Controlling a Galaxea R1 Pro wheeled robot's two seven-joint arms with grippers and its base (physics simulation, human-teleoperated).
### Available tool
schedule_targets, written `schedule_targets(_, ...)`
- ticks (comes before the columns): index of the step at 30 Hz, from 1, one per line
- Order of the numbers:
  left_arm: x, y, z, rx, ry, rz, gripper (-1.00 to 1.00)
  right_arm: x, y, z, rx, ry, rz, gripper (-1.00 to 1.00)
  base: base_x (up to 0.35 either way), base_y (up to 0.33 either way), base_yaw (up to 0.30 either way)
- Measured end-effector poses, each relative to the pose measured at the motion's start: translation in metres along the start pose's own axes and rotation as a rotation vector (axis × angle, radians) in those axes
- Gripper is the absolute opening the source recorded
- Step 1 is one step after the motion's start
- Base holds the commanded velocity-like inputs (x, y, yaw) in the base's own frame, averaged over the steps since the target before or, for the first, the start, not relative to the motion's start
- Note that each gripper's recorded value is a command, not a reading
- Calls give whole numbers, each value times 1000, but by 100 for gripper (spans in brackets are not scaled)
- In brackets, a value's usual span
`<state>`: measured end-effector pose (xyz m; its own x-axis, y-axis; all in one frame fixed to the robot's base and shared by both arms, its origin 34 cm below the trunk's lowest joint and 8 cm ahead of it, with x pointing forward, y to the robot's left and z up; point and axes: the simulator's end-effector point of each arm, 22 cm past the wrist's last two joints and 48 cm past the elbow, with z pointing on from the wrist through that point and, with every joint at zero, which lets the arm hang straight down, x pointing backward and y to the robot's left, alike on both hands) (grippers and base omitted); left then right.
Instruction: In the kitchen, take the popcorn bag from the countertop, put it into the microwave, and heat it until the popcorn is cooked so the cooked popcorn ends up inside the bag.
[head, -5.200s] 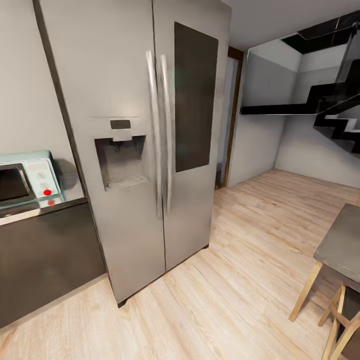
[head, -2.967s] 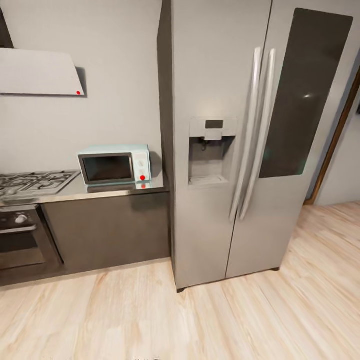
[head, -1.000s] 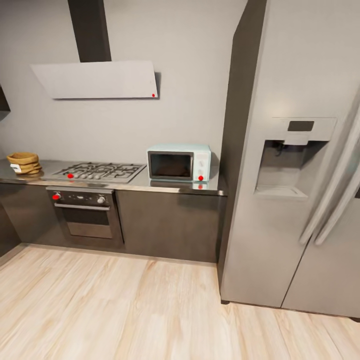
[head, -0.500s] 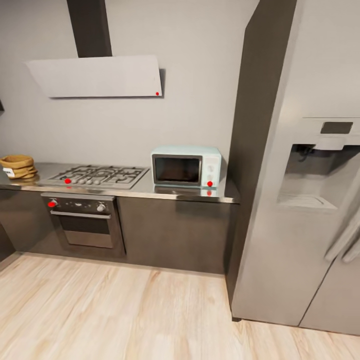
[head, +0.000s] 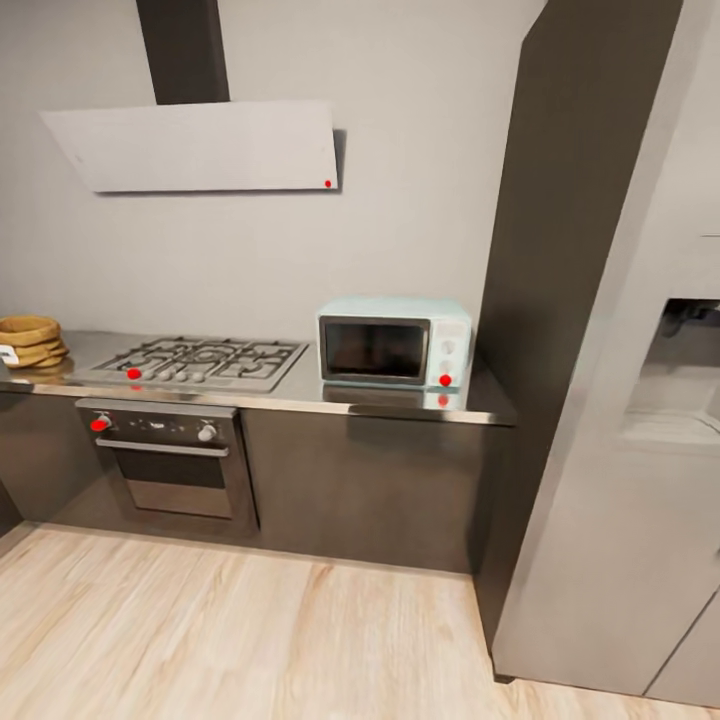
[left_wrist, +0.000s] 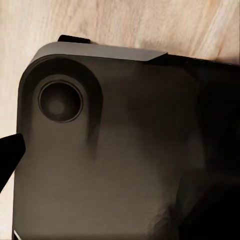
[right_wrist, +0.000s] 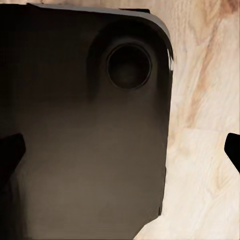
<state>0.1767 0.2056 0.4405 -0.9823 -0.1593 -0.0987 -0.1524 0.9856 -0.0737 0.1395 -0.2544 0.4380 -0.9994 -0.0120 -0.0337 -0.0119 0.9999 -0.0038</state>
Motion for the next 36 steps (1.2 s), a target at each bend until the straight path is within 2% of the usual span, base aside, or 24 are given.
schedule_targets(18, 1, 0, 0, 0, 3, 0, 100, -6, 0, 0, 0, -27, 12, 100, 306, 148, -9)
schedule_targets(30, 0, 0, 0, 0, 2, 0, 100, -6, 3, 0, -3, -26, 9, 100, 299, 105, -230)
schedule_targets(36, 0, 0, 0, 0, 2, 0, 100, -6, 3, 0, -3, -26, 9, 100, 124, 23, -242)
